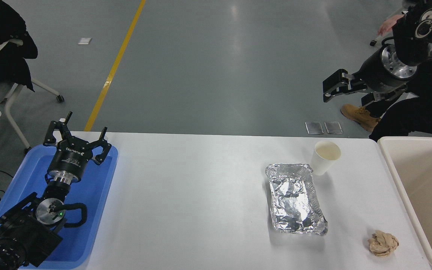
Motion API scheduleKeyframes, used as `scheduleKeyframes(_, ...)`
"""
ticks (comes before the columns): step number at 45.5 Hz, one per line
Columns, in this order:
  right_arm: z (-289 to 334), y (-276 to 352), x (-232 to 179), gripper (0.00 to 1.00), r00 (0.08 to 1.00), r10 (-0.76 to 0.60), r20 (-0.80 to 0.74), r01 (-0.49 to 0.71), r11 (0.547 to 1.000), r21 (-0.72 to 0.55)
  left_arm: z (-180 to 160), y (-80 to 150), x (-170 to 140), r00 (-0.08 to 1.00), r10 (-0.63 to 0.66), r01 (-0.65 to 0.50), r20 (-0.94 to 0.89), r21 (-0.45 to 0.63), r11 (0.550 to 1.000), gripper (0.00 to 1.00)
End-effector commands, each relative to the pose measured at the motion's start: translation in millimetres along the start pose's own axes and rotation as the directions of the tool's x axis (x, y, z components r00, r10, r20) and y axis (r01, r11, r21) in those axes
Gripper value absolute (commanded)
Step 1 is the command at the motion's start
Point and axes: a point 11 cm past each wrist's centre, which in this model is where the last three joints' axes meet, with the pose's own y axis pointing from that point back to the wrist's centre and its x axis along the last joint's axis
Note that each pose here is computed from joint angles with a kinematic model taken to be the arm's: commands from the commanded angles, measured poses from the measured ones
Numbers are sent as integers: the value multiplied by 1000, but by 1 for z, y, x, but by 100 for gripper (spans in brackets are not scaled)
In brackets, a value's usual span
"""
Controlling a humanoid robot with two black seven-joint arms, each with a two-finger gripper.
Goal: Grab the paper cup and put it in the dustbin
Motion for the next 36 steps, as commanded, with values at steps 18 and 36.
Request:
scheduleKeyframes(18, 70, -72, -21, 100, 997, 51, 54, -40, 982, -184, 0, 0, 0, 1000, 0, 0, 0, 0, 1000, 100)
scheduleKeyframes(36, 90, -134, -73, 100, 986, 45, 161, -13, 982, -191, 0, 0, 0, 1000, -1, 1, 0, 0, 1000, 100)
